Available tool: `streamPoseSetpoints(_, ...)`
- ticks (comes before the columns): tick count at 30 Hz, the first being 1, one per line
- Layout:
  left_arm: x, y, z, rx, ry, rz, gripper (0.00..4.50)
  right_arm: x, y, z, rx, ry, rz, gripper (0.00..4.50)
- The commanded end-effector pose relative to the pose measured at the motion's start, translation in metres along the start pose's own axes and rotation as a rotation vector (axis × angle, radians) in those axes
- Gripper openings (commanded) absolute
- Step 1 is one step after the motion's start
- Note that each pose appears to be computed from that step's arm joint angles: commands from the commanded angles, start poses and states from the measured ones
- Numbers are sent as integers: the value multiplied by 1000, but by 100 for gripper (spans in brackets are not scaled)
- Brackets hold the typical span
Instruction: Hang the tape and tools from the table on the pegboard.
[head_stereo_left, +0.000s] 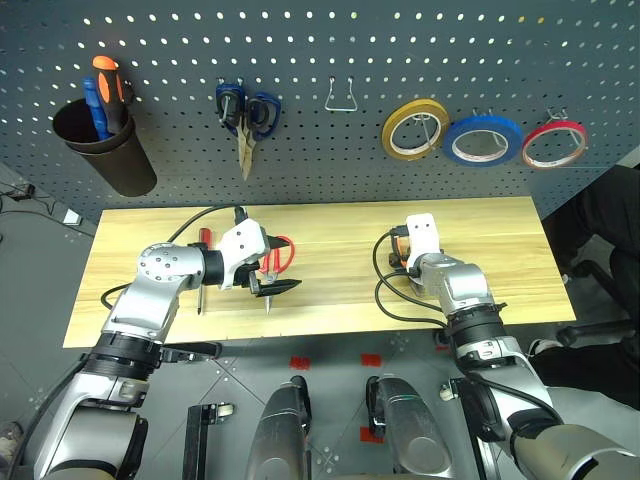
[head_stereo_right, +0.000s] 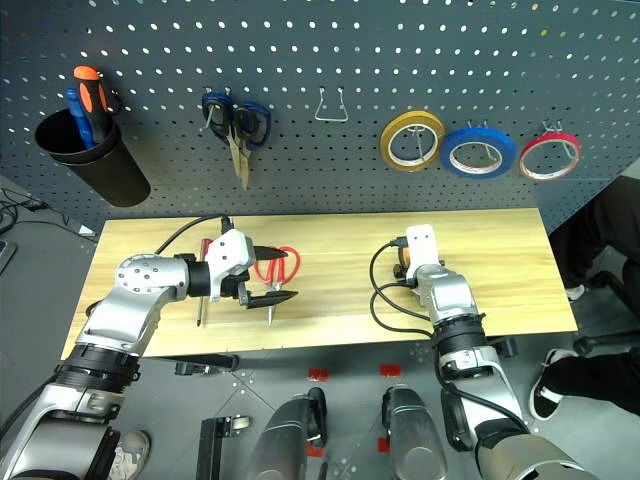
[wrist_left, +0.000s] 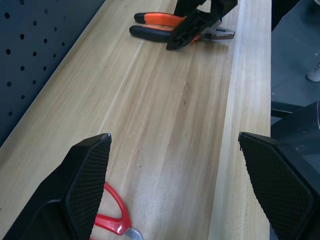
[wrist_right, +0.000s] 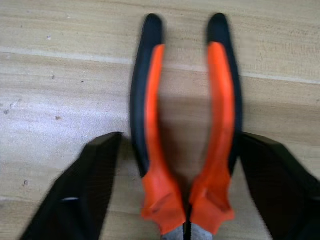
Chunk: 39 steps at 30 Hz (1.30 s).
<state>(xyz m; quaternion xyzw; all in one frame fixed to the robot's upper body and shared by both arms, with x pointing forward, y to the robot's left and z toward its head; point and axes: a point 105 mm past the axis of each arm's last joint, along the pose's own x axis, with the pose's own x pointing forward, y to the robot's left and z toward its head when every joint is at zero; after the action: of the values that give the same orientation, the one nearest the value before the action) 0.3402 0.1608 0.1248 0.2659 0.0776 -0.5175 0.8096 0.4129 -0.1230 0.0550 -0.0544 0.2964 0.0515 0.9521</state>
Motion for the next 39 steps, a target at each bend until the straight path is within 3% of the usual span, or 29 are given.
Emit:
streamPoseSetpoints(1,-3,-2,5,8,-28,3,429,-1,-5,-11,49,53,8,280)
streamPoseSetpoints(6,-6,-3,12,-43,-101,59,429,-19,-3,-2,35,-38,29,280)
streamPoseSetpoints(9,-13,-4,19,-94,-177,123,429,-45,24,17,-12,-255,150,280)
streamPoseSetpoints(12,-26,-5,32,-174,-281,196,429,-74,49,25,-77,-357,226,280)
streamPoseSetpoints(16,-38,-11,44,-191,-340,281,429,-114,62,69,-64,-605,230,280)
streamPoseSetpoints(20,-45,-17,66,-151,-384,356,429,-163,78,138,-87,-930,244,280)
streamPoseSetpoints(24,-47,-8,87,-130,-426,442,429,-195,93,186,-98,-1138,268,280)
streamPoseSetpoints(31,-50,19,113,-127,-498,631,429,-219,110,240,-51,-1342,294,280)
streamPoseSetpoints(39,-48,33,134,-129,-560,742,429,-221,116,265,-48,-1470,261,280)
